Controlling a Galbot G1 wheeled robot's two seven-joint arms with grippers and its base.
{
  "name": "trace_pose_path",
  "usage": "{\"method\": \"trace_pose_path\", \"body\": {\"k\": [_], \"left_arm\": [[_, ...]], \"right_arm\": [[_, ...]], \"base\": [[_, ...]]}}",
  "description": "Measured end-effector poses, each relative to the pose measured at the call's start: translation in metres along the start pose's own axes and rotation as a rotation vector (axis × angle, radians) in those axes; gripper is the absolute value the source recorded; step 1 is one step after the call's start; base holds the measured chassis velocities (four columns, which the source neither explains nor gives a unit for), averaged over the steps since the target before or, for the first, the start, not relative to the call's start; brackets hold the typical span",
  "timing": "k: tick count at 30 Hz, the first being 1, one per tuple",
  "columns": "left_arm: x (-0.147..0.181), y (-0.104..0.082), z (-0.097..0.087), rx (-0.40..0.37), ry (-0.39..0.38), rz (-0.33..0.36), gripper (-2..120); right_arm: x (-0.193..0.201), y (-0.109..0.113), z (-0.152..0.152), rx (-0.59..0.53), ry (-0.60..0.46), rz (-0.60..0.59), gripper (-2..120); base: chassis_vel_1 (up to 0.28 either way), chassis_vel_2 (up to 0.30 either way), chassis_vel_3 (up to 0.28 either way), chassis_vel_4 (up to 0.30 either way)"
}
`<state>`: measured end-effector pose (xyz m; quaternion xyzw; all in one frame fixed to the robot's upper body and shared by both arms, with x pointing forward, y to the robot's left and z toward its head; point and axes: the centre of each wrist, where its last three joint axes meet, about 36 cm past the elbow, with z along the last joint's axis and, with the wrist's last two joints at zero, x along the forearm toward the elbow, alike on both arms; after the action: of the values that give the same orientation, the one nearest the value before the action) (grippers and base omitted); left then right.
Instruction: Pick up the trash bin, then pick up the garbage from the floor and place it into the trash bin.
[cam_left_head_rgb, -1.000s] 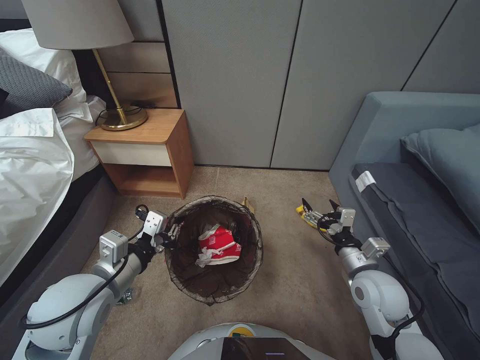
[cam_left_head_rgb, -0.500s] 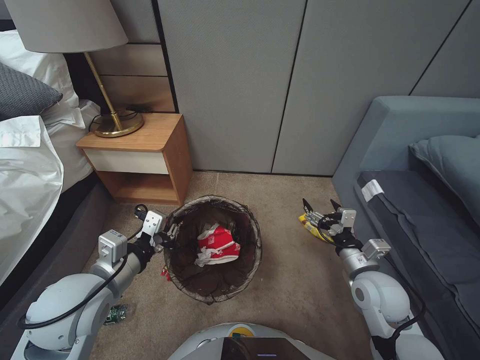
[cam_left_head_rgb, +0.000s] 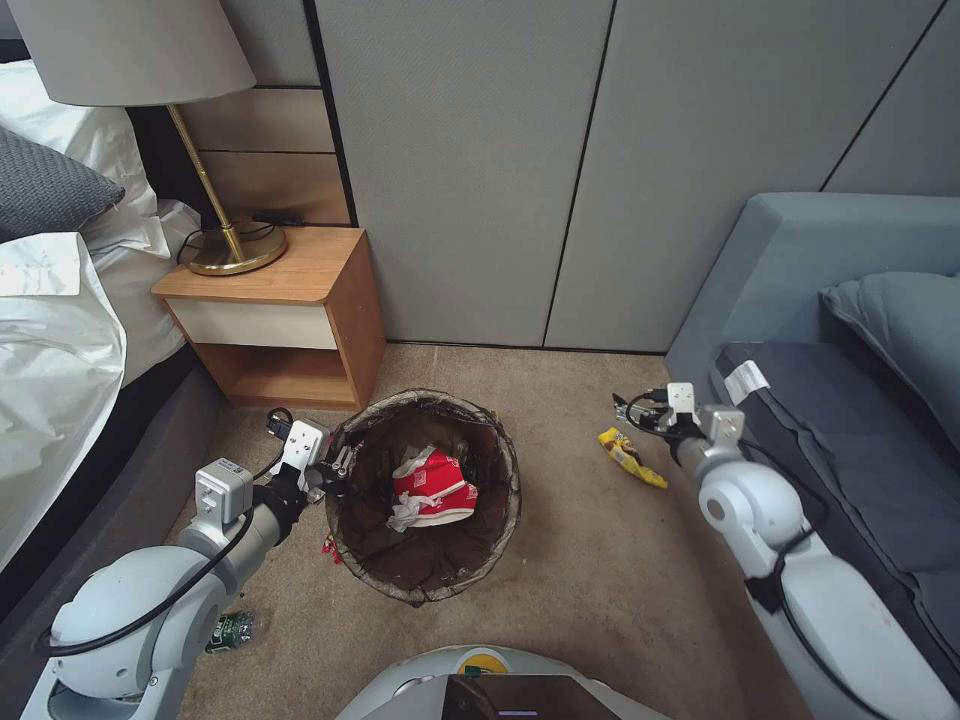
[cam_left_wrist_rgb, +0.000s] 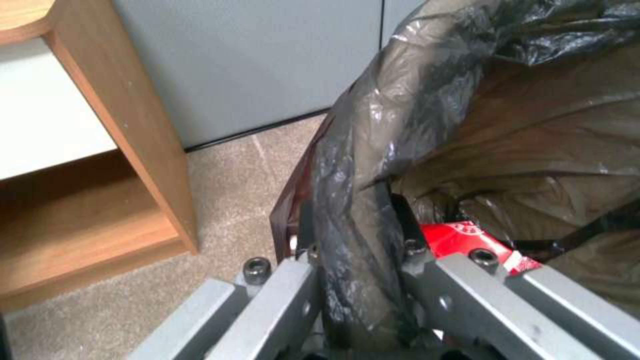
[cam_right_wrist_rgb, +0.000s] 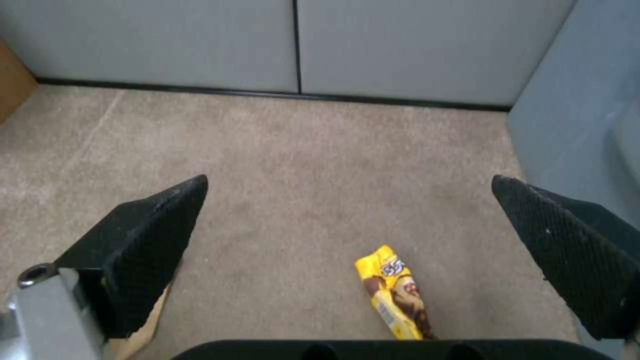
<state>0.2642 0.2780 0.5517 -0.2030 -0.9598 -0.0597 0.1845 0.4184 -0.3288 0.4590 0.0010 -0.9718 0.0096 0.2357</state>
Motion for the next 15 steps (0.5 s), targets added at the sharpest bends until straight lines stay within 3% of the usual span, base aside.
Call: {"method": "trace_pose_path", "body": {"k": [8, 15], "left_arm": [[0.000, 0.000, 0.001, 0.003, 0.003, -0.010, 0], [0.001, 0.001, 0.001, 0.002, 0.005, -0.016, 0]], "right_arm": [[-0.036, 0.007, -0.012, 0.001, 0.152, -0.024, 100], [-0.074, 0.007, 0.005, 0.012, 0.264, -0.015, 100]], "base": [[0.000, 0.000, 0.000, 0.000], [0.000, 0.000, 0.000, 0.000]]}}
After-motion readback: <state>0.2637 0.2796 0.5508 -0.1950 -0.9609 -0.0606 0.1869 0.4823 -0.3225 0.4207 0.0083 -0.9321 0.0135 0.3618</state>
